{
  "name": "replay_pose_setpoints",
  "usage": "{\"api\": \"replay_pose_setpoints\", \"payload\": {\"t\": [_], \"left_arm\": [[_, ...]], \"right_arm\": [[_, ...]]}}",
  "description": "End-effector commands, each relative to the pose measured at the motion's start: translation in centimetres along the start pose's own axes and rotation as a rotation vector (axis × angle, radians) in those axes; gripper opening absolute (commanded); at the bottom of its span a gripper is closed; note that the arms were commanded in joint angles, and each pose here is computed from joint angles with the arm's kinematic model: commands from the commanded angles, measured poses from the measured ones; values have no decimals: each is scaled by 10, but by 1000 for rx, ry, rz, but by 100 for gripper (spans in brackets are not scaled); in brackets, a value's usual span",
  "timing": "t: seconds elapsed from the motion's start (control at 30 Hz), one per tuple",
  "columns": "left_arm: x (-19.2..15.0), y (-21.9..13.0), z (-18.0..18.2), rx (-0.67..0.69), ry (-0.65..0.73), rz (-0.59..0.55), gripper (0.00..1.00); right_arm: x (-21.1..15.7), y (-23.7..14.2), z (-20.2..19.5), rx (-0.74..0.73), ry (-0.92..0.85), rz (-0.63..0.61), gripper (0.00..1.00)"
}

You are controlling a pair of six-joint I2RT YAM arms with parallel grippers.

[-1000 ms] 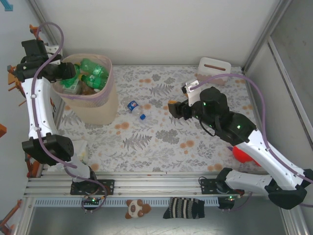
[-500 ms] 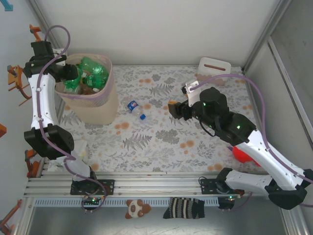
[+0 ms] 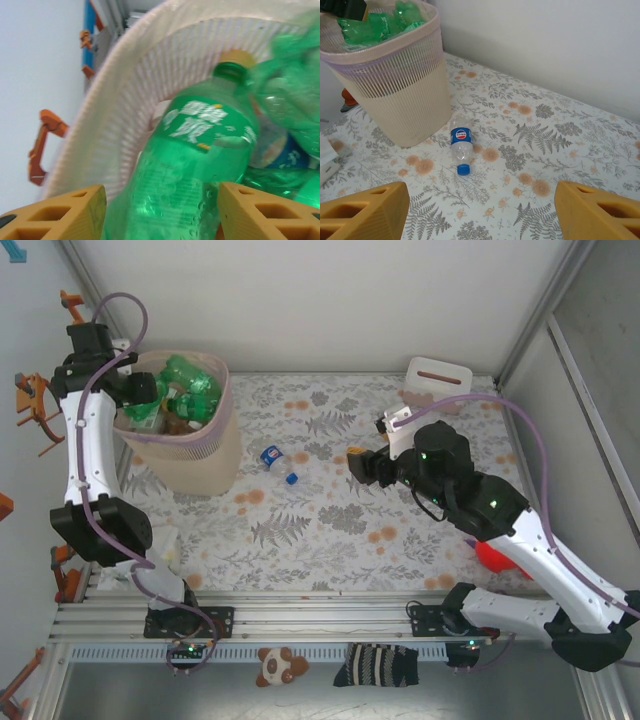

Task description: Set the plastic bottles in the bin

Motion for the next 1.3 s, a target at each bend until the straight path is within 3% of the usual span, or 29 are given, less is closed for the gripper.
{"api": "replay_pose_setpoints", "payload": {"t": [0.0, 0.23, 0.43, 0.5, 0.9, 1.1, 1.27], "left_arm": [[-7, -18, 11, 99, -8, 37, 66], [5, -53, -1, -19, -9, -88, 70], [0, -48, -20, -155, -2, -52, 52], [-2, -53, -31, -217, 2, -59, 51], [-20, -107, -131, -462, 26, -188, 55], [-30, -115, -189, -478, 50, -224, 54], [-42, -98, -230, -432, 37, -198, 54]], "right_arm": [[6, -5, -1, 8, 6, -43, 75], [6, -5, 0, 12, 12, -46, 75], [6, -5, 0, 12, 15, -46, 75], [6, -4, 0, 11, 14, -45, 75], [7, -6, -1, -4, 13, -51, 75], [8, -12, -3, -15, 9, -63, 75], [8, -19, -5, -22, 11, -75, 75]]}}
Point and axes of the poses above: each hand's point on the last joint's axis, 136 mm out from that joint toward the fingers, its own y axis out along the fingers, its own z axis along the line the jaws close on, x = y × z, the point moved 10 cm from there along -y, back along the fingers, and after that the axes turned 7 degrees about y, right-handed, at the moved point
